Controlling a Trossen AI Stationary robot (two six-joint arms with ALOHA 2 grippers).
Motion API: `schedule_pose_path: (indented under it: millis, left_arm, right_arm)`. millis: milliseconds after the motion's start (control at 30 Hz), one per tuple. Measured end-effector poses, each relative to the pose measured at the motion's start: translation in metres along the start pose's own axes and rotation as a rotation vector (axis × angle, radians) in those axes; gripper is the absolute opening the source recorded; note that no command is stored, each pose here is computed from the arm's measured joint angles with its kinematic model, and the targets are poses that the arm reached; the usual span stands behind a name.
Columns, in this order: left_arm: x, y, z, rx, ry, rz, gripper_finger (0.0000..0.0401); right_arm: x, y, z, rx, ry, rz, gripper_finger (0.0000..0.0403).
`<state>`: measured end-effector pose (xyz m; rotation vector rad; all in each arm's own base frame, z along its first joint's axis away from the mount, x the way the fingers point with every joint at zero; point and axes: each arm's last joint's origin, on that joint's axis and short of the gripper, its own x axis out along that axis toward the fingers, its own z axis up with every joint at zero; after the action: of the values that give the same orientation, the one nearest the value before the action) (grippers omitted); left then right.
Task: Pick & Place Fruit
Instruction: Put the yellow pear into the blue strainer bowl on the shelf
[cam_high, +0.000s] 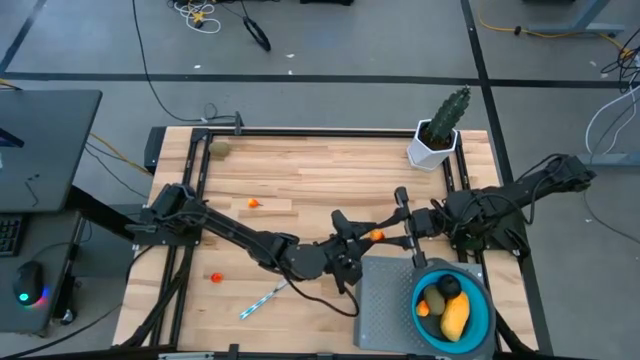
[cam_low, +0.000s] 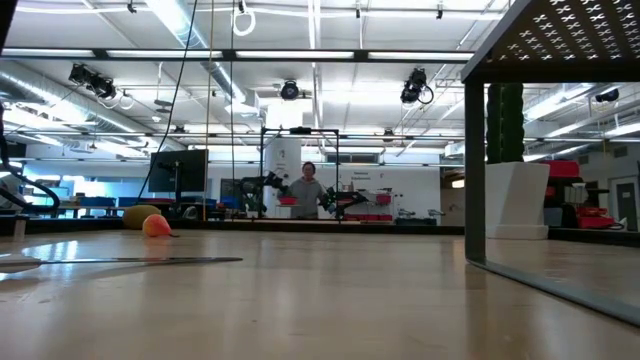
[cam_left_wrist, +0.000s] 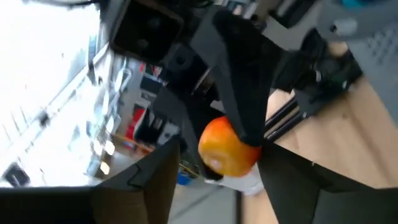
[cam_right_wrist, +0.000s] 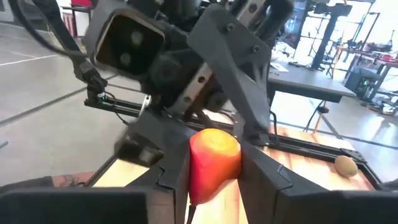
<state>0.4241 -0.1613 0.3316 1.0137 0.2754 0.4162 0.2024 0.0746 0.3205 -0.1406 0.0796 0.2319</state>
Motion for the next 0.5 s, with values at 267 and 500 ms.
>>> schedule_pose_path:
  millis: [267,500]
  left_arm:
    - [-0.008,-0.001,0.004,-0.136,0.054,0.048,0.026]
    - [-0.011,-0.002,0.006,-0.143,0.057,0.054,0.0255]
  right_arm:
    - [-0.022,0.006,-0.013,0.018,0.176,0.207,0.0113]
    - [-0.036,0.025,-0.025,0.023,0.332,0.439,0.0113]
